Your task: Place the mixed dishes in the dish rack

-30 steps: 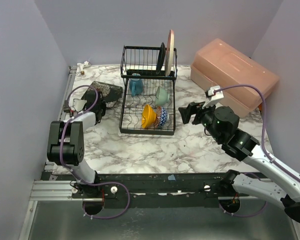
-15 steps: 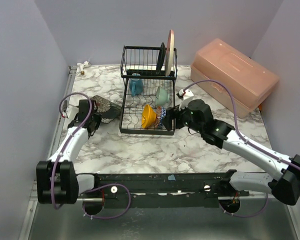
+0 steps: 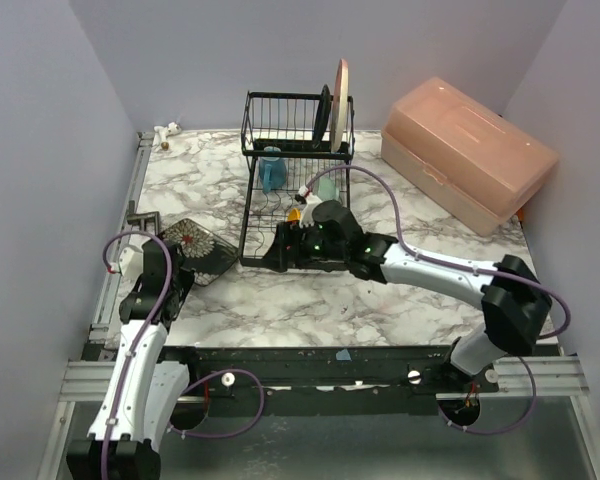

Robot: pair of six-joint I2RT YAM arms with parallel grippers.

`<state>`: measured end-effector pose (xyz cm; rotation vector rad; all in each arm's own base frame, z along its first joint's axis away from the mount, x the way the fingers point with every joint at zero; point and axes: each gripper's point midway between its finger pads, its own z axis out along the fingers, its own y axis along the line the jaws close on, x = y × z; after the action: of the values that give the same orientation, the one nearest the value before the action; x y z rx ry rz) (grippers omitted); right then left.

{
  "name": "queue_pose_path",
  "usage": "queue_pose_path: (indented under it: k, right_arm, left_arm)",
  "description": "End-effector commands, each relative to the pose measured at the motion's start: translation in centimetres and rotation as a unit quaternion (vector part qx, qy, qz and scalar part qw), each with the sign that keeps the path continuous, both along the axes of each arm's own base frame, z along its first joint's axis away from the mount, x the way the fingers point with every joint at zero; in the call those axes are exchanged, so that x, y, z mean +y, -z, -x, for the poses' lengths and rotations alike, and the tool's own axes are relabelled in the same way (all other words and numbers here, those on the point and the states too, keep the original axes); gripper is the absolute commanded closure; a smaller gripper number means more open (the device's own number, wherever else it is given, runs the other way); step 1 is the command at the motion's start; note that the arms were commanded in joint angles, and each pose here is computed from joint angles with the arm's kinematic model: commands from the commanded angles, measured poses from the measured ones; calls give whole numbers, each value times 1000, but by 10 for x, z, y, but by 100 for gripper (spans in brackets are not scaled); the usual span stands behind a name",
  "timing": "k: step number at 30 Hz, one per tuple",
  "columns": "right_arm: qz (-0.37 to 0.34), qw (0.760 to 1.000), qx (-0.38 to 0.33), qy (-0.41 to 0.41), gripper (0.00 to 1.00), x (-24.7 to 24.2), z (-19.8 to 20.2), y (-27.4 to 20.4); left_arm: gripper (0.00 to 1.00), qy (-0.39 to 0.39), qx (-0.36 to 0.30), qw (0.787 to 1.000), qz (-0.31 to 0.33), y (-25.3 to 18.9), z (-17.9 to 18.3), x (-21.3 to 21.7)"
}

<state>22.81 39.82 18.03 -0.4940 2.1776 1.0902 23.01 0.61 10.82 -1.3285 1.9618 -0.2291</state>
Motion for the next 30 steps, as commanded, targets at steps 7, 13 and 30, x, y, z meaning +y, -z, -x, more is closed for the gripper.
queue_pose_path:
  k: [7, 13, 30]
  right_arm:
    - [-130, 947, 294, 8, 19, 73, 41, 16]
    - [-116, 912, 385, 77, 17, 84, 52, 46]
    - [-122, 871, 458, 128, 17, 90, 80, 100]
  left_arm:
    - [100, -4, -78, 997, 5, -30, 13, 0]
    - [100, -1, -104, 994, 30, -32, 23, -7]
    - [100, 41, -86, 992, 87, -36, 61, -32]
